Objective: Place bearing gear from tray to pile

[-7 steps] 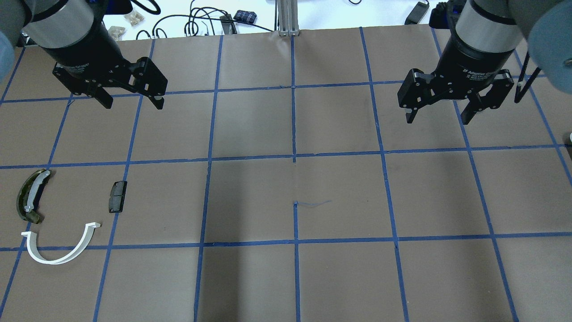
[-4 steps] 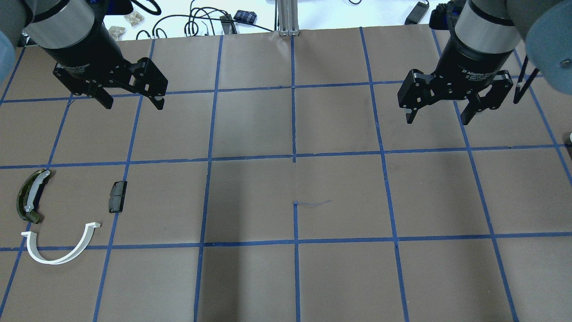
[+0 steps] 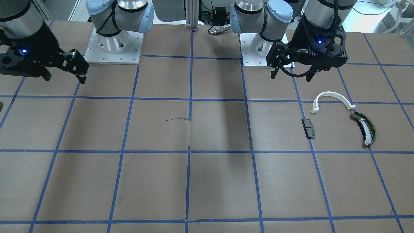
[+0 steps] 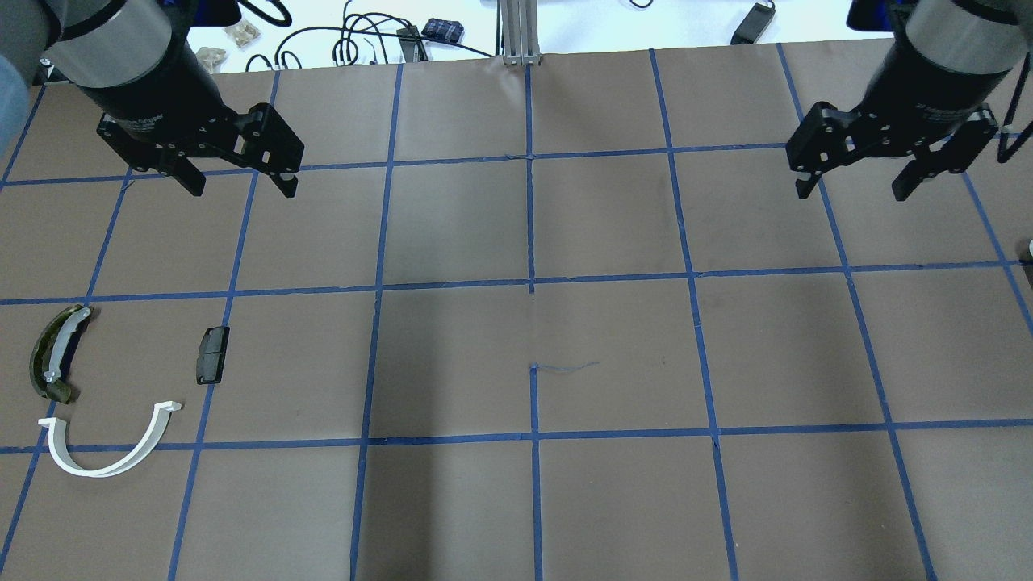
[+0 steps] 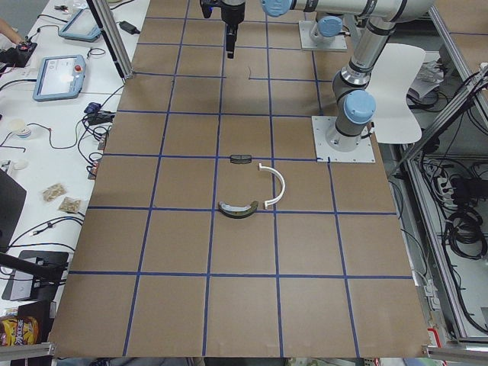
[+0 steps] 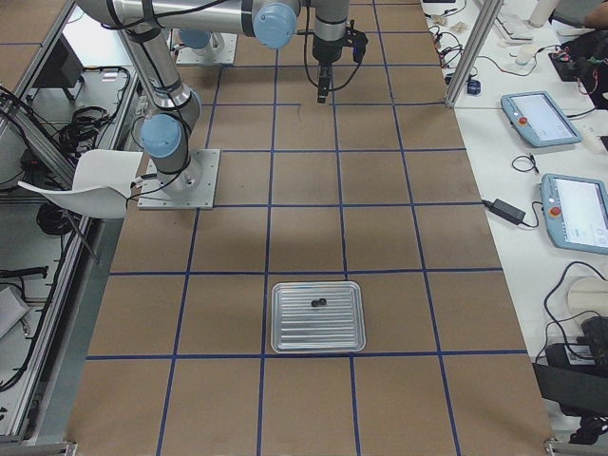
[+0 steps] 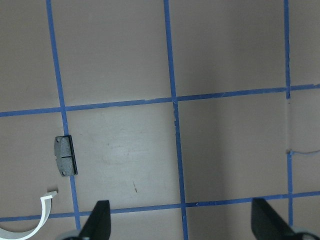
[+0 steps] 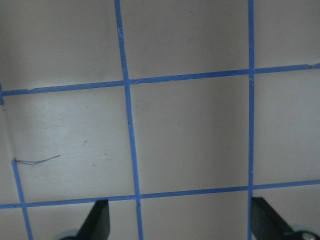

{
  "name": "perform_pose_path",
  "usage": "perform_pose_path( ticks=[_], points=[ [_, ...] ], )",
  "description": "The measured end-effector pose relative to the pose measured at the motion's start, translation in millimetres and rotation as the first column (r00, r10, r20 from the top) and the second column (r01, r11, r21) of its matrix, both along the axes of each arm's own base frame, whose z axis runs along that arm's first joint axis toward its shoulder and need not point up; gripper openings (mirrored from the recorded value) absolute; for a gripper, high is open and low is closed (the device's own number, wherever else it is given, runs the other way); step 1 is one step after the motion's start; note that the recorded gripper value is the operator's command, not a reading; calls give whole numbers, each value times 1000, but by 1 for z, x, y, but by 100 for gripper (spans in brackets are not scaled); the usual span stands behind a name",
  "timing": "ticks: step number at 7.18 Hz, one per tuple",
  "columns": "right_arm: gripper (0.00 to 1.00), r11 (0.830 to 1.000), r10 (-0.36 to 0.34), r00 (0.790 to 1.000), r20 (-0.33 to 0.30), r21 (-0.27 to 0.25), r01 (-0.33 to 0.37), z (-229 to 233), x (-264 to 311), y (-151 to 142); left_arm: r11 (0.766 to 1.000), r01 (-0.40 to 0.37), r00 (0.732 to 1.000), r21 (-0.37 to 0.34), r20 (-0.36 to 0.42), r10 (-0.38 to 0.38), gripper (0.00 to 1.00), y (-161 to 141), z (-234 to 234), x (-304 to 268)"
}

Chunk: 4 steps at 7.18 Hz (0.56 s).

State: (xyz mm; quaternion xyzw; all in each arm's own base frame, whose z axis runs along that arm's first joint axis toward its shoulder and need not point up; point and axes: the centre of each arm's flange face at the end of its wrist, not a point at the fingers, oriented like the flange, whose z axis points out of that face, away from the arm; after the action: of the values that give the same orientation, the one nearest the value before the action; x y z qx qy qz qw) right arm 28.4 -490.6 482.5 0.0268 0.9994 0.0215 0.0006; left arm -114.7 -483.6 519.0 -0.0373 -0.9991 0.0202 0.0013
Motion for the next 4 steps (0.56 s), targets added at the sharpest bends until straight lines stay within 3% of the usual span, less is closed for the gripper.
perform_pose_path(
  ticks=[2,4],
  points=[
    [100,996,84,996,13,14,-85,-15,-88,-10,1000,0,1000,1,1,0,100,0,0,0],
    [100,982,188,982,12,15,-188,-39,-180,-16,1000,0,1000,0,1,0,100,0,0,0]
  ],
)
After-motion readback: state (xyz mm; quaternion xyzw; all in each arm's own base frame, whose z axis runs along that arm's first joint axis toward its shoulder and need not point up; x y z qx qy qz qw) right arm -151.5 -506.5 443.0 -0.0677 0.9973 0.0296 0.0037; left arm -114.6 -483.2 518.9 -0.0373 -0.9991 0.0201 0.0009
